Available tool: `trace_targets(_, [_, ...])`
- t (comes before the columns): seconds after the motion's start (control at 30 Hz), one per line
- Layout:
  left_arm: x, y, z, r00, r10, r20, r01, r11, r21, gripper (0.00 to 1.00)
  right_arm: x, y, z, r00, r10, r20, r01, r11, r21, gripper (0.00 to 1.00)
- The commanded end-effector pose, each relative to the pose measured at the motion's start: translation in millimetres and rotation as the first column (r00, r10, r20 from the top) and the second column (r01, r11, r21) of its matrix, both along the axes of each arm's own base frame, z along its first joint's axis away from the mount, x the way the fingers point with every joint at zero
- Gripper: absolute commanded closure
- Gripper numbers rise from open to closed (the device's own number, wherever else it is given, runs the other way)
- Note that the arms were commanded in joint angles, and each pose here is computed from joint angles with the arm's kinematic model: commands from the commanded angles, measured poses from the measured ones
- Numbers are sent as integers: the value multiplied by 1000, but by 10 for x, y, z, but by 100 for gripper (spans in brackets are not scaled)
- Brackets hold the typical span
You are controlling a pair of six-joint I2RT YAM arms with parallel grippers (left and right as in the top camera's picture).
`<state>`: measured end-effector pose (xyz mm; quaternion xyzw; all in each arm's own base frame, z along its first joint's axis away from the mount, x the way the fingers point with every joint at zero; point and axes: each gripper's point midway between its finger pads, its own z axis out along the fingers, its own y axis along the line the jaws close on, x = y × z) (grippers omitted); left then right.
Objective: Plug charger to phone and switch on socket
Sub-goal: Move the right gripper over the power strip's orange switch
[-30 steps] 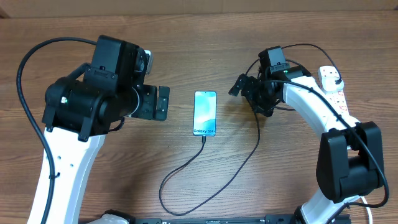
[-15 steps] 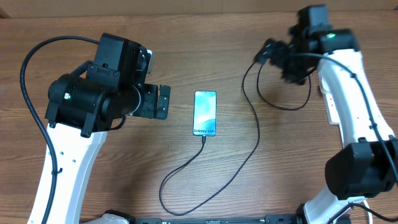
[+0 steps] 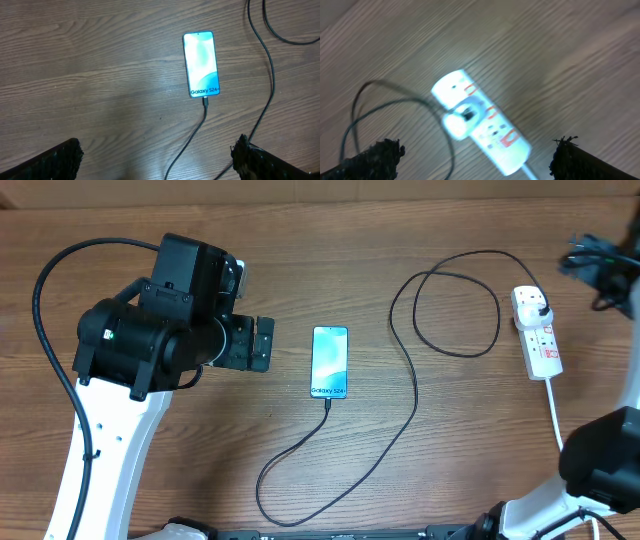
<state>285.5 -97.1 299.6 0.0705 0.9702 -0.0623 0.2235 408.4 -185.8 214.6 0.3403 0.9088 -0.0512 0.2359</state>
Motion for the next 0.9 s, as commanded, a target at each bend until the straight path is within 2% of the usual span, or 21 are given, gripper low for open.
trace_targets(0.0, [20, -9, 19, 1000, -19, 11, 18, 1000, 15, 1, 48, -98, -55, 997, 73, 31, -74, 996, 50, 0])
trace_targets(0.17, [21, -8, 19, 1000, -18, 11, 18, 1000, 15, 1, 110, -205, -474, 996, 83, -32, -79, 991, 108, 0])
trace_targets(0.23, [21, -8, 19, 1000, -18, 11, 18, 1000, 15, 1, 145, -170, -596, 992, 122, -44, -115, 984, 133, 0])
trace_targets(0.33, [21, -8, 19, 1000, -18, 11, 18, 1000, 15, 1, 258, -2, -896, 967, 254, -38, -239, 944, 227, 2])
trace_targets(0.53, [21, -8, 19, 1000, -18, 11, 18, 1000, 15, 1, 320, 95, -1206, 933, 357, -39, -332, 899, 285, 1])
trace_targets(0.7, [20, -9, 19, 1000, -19, 11, 18, 1000, 15, 1, 323, 102, -1405, 931, 360, -53, -329, 894, 304, 0])
trace_targets(0.87, [21, -8, 19, 1000, -18, 11, 18, 1000, 15, 1, 340, 211, -1628, 927, 374, -3, -351, 872, 341, 0])
